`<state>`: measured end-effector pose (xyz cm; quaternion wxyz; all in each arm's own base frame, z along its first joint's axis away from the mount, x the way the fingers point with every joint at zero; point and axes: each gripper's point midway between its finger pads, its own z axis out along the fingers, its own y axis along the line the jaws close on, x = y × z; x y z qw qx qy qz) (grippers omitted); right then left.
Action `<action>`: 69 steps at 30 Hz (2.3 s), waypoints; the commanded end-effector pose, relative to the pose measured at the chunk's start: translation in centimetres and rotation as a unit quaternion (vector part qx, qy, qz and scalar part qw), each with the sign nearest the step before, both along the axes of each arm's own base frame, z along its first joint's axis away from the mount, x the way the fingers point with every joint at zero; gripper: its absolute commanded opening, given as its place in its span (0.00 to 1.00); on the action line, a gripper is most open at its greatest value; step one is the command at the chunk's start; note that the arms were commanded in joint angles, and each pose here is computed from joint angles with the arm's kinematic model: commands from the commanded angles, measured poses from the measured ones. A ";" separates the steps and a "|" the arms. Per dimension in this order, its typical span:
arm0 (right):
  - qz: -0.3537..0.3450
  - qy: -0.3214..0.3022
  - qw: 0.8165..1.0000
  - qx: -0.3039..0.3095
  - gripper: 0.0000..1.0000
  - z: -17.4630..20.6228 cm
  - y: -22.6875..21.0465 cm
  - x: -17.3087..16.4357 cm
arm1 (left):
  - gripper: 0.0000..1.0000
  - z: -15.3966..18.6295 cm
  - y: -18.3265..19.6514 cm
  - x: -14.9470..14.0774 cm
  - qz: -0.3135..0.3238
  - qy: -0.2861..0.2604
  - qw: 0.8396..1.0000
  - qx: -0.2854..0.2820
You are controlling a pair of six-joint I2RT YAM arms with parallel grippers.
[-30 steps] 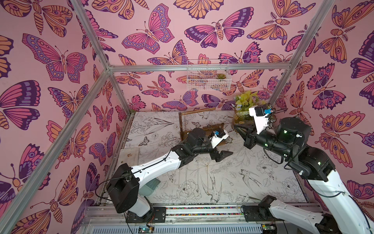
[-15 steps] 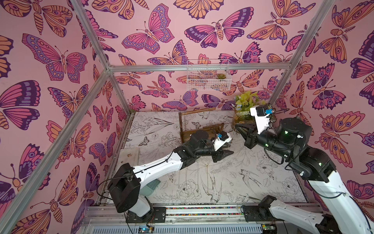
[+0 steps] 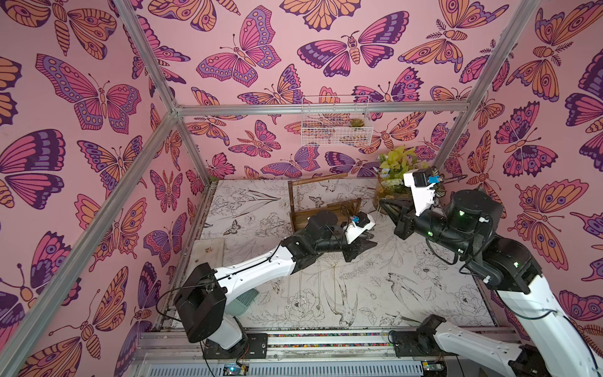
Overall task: Take the necklace off the jewelry display stand
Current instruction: Place the necklace at the center of the board.
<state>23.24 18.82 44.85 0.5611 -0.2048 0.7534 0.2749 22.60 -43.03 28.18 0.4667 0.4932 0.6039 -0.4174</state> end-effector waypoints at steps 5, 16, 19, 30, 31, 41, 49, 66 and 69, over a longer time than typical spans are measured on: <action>-0.004 -0.023 1.000 0.004 0.00 1.3 -0.3 -0.2 | 0.24 0.6 -0.3 0.2 0.005 -0.005 1.000 -0.008; -0.003 -0.017 1.000 0.005 0.00 0.8 -0.1 0.0 | 0.10 -0.1 -0.2 0.4 0.014 0.001 1.000 0.003; -0.003 -0.012 1.000 0.004 0.00 0.4 0.0 0.1 | 0.09 -0.3 -0.1 0.4 0.016 0.004 1.000 0.006; -0.017 0.024 1.000 -0.002 0.00 -3.2 0.4 1.1 | 0.09 -2.4 0.6 -0.7 0.041 0.037 0.998 0.027; -0.018 0.029 0.999 -0.002 0.00 -3.7 0.4 1.2 | 0.09 -2.7 0.8 -0.9 0.046 0.041 0.998 0.030; -0.023 0.067 0.997 -0.002 0.00 -8.2 1.0 1.9 | 0.10 -6.2 1.9 -3.4 0.073 0.080 0.992 0.063; -0.024 0.092 0.995 -0.001 0.00 -11.2 1.3 2.1 | 0.10 -8.4 2.6 -4.8 0.092 0.097 0.988 0.084; -0.020 0.154 0.988 -0.024 0.00 -18.5 2.0 2.3 | 0.10 -14.8 4.0 -6.8 0.125 0.145 0.971 0.143; -0.019 0.161 0.986 -0.028 0.00 -19.6 2.1 2.3 | 0.10 -15.6 3.9 -7.3 0.125 0.153 0.969 0.151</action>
